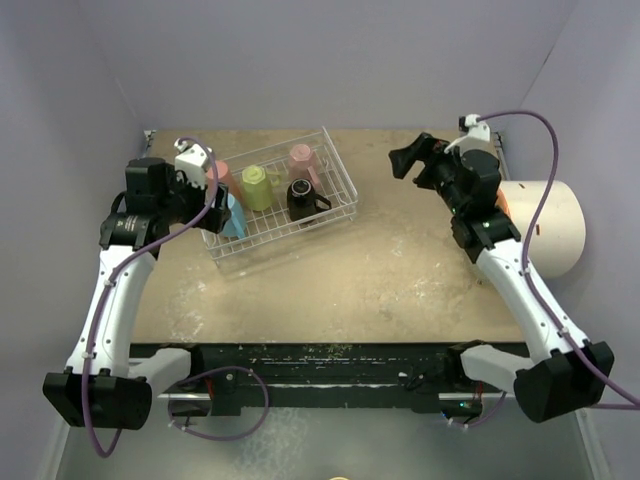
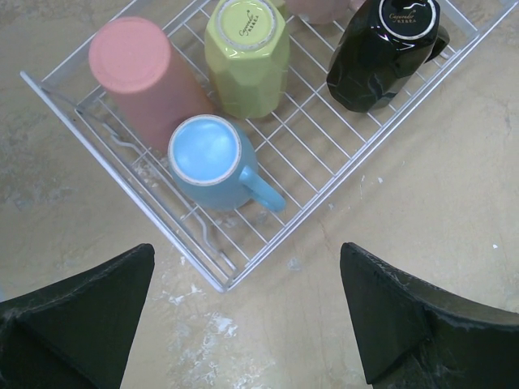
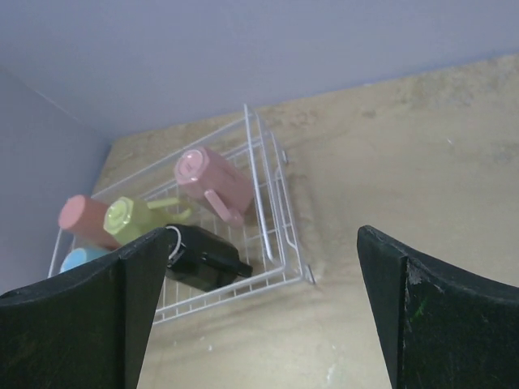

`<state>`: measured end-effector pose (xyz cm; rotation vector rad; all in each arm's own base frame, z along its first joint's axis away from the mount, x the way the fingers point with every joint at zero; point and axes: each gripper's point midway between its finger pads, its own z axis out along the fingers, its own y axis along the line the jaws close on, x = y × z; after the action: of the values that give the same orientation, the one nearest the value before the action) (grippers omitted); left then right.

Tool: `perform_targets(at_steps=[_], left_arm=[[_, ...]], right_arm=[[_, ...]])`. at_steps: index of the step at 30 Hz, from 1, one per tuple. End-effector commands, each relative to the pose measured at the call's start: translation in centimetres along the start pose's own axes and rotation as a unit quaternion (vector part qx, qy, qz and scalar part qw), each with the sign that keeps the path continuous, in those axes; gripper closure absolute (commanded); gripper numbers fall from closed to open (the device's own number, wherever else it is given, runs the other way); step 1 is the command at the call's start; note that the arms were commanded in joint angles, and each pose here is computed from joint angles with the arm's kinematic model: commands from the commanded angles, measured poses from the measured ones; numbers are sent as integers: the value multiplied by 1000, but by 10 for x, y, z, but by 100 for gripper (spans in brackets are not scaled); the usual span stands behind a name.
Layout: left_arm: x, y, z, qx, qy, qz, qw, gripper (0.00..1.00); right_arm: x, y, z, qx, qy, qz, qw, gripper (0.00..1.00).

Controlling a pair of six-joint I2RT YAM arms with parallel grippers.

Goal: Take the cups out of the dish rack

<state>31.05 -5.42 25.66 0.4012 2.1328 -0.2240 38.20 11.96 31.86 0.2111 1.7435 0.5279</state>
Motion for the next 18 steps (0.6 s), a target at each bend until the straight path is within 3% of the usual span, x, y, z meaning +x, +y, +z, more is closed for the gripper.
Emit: perform_targets(at_steps=[1,5,10,18], left_arm=[[-16,-6,-1,16,-26,-2,1000,1],[-18,-6,3,20,-27,0,999,1],[-27,-15,4,53,-26,4,998,1],[-36,-29,-5,94,-27,2,995,1]], right_arm=[[-2,33,32,-56,27,-71,996,3],[30,60,60,-67,72,-177,979,11],[65,81,75,-138,114,-223,958,11],[143,93,99,-127,192,-330,916,12]])
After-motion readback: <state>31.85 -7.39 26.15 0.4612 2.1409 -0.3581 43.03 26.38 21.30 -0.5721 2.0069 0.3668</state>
